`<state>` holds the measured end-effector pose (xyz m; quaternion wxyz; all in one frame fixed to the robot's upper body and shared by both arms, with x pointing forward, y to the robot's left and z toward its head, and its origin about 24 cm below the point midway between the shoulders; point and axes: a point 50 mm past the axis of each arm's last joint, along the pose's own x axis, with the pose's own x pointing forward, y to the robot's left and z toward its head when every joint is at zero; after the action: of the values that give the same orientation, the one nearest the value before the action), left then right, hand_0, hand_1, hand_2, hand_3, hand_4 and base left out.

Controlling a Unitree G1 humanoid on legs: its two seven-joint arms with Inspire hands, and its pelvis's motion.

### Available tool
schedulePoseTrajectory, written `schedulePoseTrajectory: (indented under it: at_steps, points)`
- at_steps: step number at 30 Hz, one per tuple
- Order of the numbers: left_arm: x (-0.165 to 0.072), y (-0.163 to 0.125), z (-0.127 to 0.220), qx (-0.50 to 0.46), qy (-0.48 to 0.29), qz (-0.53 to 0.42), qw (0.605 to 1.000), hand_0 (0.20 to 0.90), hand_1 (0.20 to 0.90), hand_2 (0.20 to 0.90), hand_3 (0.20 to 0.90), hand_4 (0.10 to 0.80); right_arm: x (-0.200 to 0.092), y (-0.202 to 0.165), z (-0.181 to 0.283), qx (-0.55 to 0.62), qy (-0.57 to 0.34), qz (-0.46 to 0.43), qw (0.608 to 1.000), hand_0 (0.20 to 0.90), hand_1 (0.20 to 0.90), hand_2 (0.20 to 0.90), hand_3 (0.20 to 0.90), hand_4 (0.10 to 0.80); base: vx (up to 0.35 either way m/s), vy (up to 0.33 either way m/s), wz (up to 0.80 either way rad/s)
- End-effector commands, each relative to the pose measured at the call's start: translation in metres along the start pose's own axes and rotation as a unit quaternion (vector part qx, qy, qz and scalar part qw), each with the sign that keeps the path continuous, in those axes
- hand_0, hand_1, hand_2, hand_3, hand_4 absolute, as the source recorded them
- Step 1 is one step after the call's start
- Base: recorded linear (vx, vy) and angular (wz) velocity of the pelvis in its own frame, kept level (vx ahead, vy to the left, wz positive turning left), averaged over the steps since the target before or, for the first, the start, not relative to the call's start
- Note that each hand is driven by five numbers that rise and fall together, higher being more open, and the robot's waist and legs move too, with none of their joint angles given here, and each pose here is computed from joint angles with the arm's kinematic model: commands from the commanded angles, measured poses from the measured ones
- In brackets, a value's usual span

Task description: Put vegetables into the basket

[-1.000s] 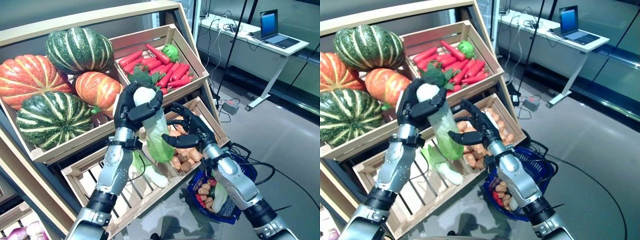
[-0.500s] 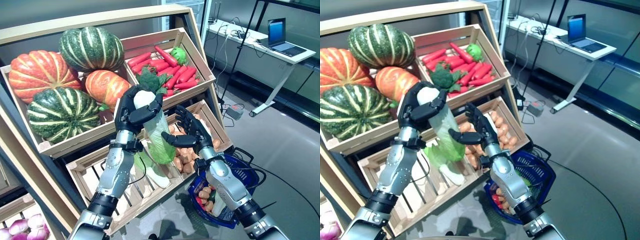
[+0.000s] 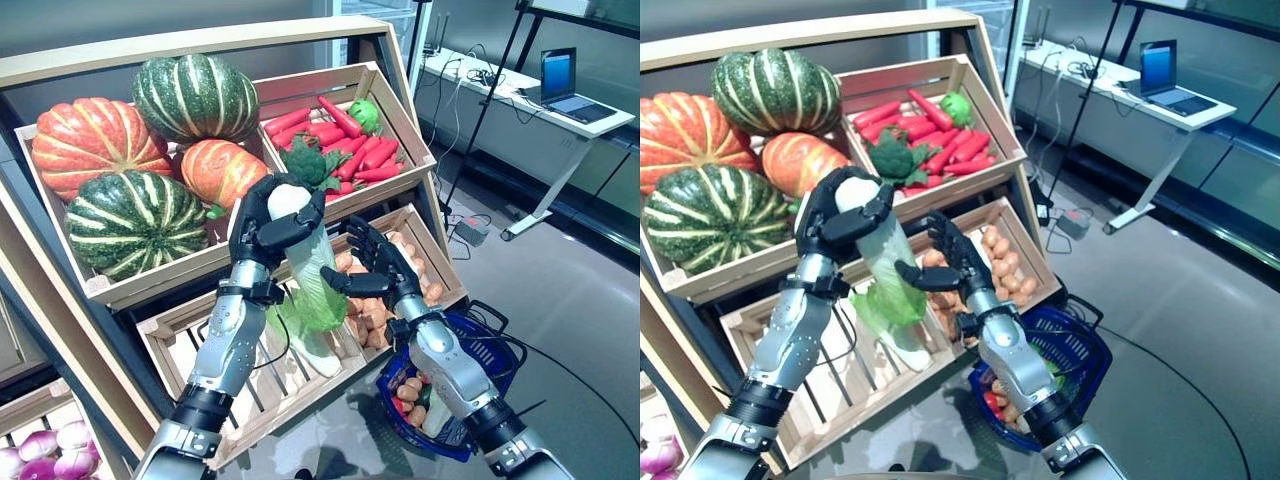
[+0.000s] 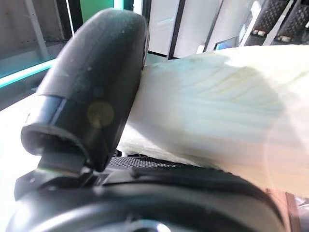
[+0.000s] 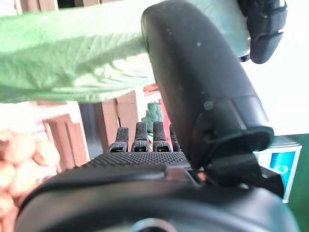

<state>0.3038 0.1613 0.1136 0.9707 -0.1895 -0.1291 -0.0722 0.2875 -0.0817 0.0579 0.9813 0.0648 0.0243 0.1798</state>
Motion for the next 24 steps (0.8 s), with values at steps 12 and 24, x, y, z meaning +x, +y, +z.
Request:
schedulePoseTrajectory:
  at_steps: [12, 24]
  points:
    - [0.010, -0.122, 0.033, -0.219, -0.040, -0.429, 0.875, 0.300, 0.300, 0.300, 0.300, 0.400, 0.030, -0.027, 0.051, 0.189, -0.017, 0.291, 0.938, 0.900, 0.900, 0.900, 0.900, 0.800, 0.005, -0.004, 0.02]
    - [0.012, -0.128, 0.027, -0.277, -0.033, -0.471, 0.837, 0.300, 0.300, 0.300, 0.300, 0.400, 0.026, -0.027, 0.054, 0.319, -0.010, 0.392, 0.863, 0.900, 0.900, 0.900, 0.900, 0.800, 0.000, 0.000, 0.00]
